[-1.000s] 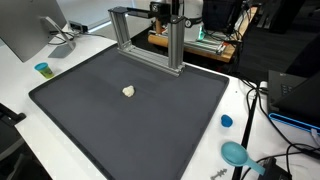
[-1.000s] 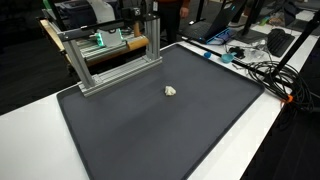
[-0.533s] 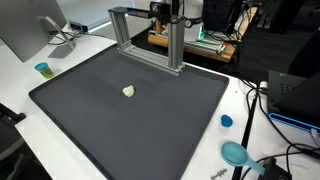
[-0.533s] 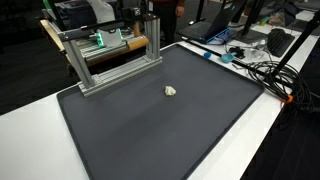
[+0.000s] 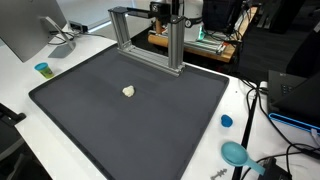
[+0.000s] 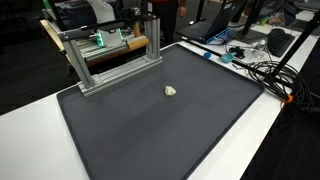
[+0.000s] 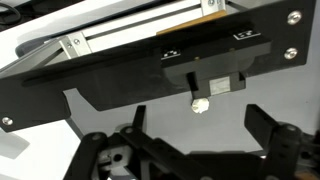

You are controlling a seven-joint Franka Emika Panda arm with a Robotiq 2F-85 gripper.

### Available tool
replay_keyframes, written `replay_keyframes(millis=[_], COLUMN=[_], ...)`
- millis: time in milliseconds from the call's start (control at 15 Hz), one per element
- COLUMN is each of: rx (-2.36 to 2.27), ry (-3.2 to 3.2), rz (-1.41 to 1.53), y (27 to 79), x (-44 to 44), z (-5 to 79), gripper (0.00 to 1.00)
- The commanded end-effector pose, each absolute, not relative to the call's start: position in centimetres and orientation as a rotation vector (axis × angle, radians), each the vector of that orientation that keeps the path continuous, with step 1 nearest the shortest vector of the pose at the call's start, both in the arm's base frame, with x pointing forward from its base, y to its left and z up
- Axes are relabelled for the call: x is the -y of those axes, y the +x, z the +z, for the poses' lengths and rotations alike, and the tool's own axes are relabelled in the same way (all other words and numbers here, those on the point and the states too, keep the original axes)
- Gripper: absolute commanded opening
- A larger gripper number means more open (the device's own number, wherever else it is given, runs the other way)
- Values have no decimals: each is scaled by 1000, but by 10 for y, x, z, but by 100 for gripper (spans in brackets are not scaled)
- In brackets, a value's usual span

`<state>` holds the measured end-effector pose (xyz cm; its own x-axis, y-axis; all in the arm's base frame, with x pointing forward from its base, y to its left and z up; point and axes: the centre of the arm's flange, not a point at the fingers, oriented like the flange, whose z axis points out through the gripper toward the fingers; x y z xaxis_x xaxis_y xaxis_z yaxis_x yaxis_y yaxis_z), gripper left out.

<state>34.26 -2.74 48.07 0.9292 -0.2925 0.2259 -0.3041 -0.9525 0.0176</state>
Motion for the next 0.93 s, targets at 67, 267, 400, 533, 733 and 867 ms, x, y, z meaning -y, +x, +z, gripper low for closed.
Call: replay_keyframes(millis=[67, 267, 400, 533, 733, 867], rx=[410, 417, 419, 419, 419, 419], ry=[3035, 3030, 3030, 3030, 3030, 3030], rz=[336, 337, 336, 335, 335, 335], y=[333, 343, 343, 343, 343, 343], x=[6, 14, 14, 14, 14, 14], z=[478, 479, 479, 479, 479, 479], gripper=[100, 100, 100, 100, 100, 100])
